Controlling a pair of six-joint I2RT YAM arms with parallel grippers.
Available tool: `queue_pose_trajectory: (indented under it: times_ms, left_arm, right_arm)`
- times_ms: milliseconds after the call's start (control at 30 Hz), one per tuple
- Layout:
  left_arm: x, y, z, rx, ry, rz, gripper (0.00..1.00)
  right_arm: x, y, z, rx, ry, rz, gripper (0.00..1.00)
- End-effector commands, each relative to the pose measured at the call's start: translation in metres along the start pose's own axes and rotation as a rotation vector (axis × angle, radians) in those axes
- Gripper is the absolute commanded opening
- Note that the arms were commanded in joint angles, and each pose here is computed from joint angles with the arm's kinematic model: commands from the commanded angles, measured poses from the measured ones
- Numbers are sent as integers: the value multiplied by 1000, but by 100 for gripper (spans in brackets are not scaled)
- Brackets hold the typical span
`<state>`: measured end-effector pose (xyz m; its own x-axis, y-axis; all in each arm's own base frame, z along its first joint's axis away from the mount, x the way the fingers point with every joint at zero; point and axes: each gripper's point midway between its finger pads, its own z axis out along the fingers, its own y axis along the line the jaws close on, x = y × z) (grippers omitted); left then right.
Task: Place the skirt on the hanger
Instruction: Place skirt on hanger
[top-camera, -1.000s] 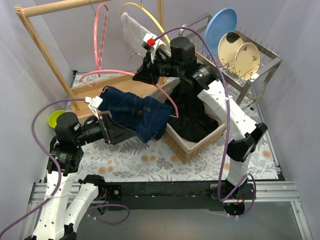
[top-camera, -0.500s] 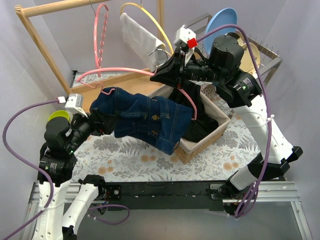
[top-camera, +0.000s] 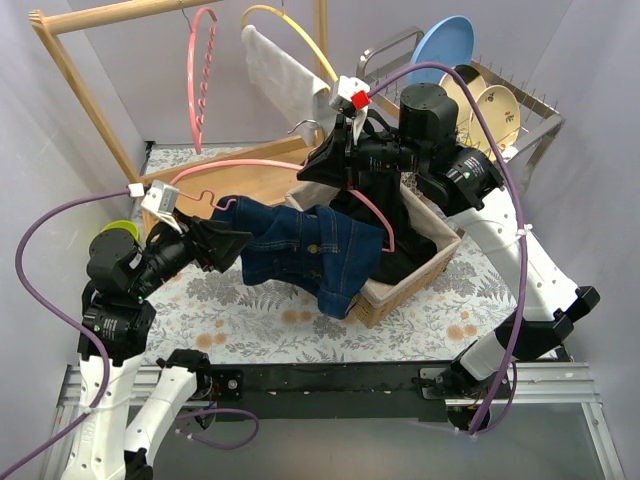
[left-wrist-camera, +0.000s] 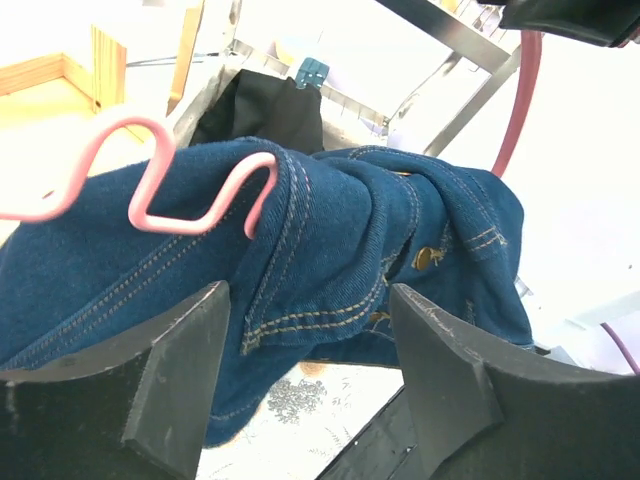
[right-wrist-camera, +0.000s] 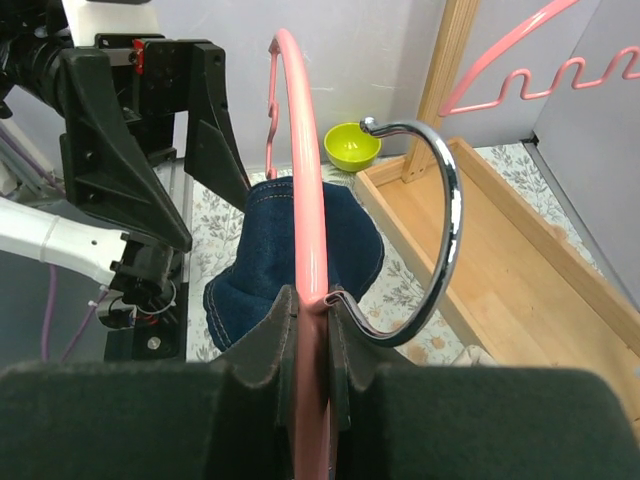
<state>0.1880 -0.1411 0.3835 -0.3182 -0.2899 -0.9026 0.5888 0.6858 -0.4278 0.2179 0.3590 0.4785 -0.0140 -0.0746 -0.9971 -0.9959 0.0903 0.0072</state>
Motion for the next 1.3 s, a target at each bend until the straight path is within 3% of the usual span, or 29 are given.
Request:
queue_pose_trajectory:
  times_ms: [0,267,300,333,367,400,567,700,800,933,1100,1233,1267]
  left_arm:
    - [3,5,4,-11,20,7,59]
    - [-1,20,14,-68,44,4,51]
    - [0,14,14,-36,55,4,46]
    - [1,10,14,-17,61,-1,21]
    - [1,8,15,-3,70,-15,6]
    - [-1,3,14,17,70,-20,0]
    - [-49,-39,-8,86,-49,-6,0]
    - [-93,-60,-21,76,-150,-12,0]
    - [-109,-65,-28,50,-184,-17,0]
    - [-101,-35,-32,-114,-193,-33,0]
    - [-40,11,-5,-195,-45,-119,0]
    - [-30,51,2,-345,-53,-118,0]
    - [-29,61,2,-392,-52,-115,5]
  right_arm:
    - [-50,18,-15,-33,-143,-104,1]
    - [-44,20,-15,-42,-134,-94,1]
    - [-43,20,-14,-44,-132,-94,1]
    - [-42,18,-14,-39,-130,-91,1]
    - [-40,16,-12,-35,-126,-90,1]
    - [-38,14,-11,-28,-121,-96,1]
    - [-15,-11,-9,77,-64,-156,1]
    - [25,-16,-3,58,3,-217,1]
    - [29,-16,-11,30,-20,-214,1]
    - [10,-25,-38,4,-75,-193,1]
    - [-5,-4,-46,-110,-124,-148,1]
    - [-4,-1,-44,-121,-136,-87,1]
    - [-5,-2,-44,-113,-138,-87,1]
